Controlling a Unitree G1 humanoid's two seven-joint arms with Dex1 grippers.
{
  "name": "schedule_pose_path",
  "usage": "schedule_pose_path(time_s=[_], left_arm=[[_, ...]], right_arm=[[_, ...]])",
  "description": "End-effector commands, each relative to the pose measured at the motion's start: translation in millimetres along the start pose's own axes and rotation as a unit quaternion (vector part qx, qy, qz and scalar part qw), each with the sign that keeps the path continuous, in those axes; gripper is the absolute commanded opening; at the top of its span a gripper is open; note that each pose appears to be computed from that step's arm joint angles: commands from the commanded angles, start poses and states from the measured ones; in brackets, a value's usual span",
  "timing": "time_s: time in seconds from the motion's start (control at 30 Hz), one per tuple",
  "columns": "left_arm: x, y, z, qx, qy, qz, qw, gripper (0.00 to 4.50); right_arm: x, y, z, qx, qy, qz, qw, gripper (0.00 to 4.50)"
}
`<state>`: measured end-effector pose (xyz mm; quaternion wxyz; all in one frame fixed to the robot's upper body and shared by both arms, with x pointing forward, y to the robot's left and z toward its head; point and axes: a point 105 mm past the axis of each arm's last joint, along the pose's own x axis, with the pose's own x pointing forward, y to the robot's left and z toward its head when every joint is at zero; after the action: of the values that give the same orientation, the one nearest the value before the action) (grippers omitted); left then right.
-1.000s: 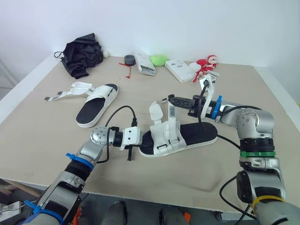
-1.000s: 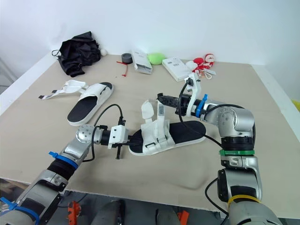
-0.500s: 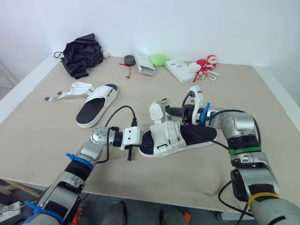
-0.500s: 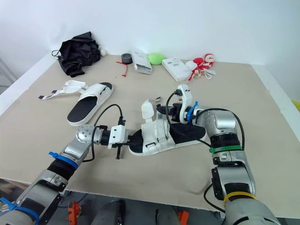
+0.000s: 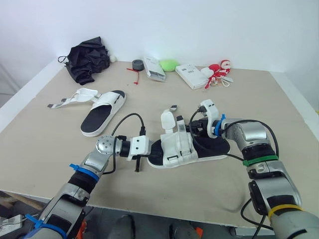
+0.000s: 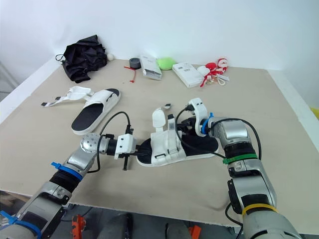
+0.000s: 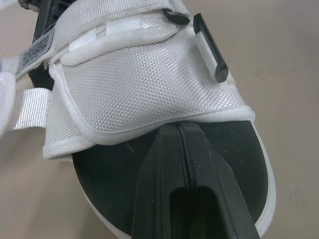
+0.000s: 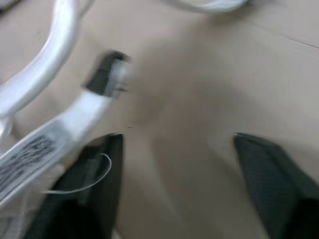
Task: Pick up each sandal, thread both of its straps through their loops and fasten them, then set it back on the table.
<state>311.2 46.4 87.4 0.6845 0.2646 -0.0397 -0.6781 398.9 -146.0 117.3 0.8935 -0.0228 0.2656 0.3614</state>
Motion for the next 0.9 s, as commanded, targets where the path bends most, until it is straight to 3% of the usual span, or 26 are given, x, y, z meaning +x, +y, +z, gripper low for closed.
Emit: schedule_pose_path(time_s=[0.03, 0.17, 0.3, 0.57, 0.73, 0.9], left_arm=[[-0.7, -43.5, -52.2, -0.088, 0.09, -0.065, 0.99, 0.0], [-0.5, -42.8, -51.7, -0.085, 0.089, -0.065, 0.99, 0.0], [-1.0, -37.6, -48.8, -0.074, 0.088, -0.063, 0.991, 0.0], [-4.8, -17.0, -37.8, -0.04, 0.085, -0.053, 0.994, 0.0], [-8.8, -5.3, -32.7, -0.023, 0.085, -0.043, 0.995, 0.0], [-9.7, -1.0, -29.5, -0.015, 0.083, -0.042, 0.996, 0.0]], right_arm=[[-9.2, -14.3, 14.4, 0.037, -0.029, -0.022, 0.999, 4.46], [-40.6, -34.6, 49.5, 0.086, -0.109, -0.031, 0.99, 4.46], [-61.4, -46.2, 25.1, 0.071, -0.067, -0.043, 0.994, 4.46], [-60.6, -22.9, -31.0, 0.037, 0.034, -0.012, 0.999, 4.46], [-72.8, 0.6, -34.5, 0.042, 0.039, 0.054, 0.997, 4.46], [-74.5, -10.1, -24.8, 0.042, 0.019, 0.026, 0.999, 4.46]])
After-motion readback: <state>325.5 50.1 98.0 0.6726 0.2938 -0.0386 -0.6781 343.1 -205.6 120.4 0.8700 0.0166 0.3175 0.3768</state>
